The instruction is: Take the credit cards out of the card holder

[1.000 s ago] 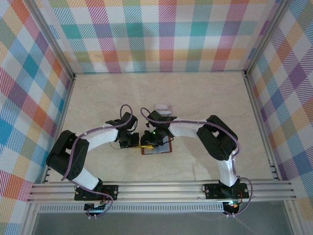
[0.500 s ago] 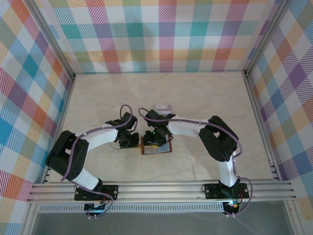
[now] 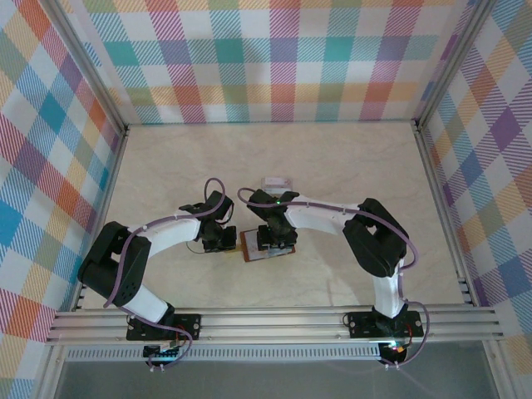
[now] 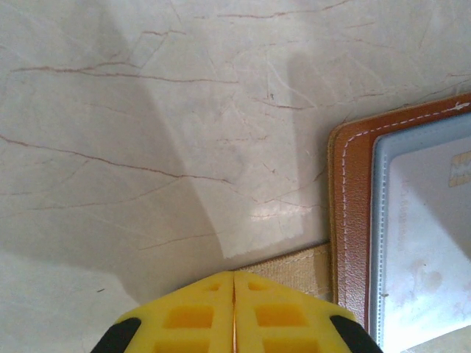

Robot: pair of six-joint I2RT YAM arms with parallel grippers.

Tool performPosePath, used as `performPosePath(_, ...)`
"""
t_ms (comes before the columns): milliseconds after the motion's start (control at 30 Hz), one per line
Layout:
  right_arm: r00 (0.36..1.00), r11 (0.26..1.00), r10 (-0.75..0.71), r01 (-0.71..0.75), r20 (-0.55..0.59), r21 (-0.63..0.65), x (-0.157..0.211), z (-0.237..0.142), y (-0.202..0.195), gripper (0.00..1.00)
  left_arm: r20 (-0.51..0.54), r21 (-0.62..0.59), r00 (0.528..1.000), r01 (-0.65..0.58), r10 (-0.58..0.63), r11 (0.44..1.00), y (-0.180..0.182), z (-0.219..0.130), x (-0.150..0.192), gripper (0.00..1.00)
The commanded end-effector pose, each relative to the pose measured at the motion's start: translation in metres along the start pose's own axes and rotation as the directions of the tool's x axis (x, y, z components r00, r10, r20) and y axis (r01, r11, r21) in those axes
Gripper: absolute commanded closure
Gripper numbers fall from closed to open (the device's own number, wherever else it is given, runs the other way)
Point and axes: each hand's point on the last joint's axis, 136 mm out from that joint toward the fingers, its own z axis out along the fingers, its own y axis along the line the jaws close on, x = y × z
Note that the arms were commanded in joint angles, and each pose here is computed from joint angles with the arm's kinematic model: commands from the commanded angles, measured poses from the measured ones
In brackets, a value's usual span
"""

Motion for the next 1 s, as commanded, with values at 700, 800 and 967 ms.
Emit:
performPosePath(700,0.996,0.999,0.008,-0.011,0.087,0.035,-0.016,-0.037,-0.037,0.46,0.011,0.099,1.0,-0.023,0.023,0.995,-0.032,-0.034,-0.003,0.91)
performPosePath(800,0.996,0.998,0.008,-0.002,0.086,-0.065,-0.017,-0.043,-0.018,0.48,0.008,0.117,0.999,-0.039,0.038,0.992,-0.045,-0.034,-0.002,0.91)
performPosePath(967,0.998,0.976,0.025,-0.012,0.058,-0.216,-0.018,-0.047,0.008,0.56,-0.016,0.133,0.999,-0.049,0.052,0.99,-0.059,-0.024,0.002,0.94)
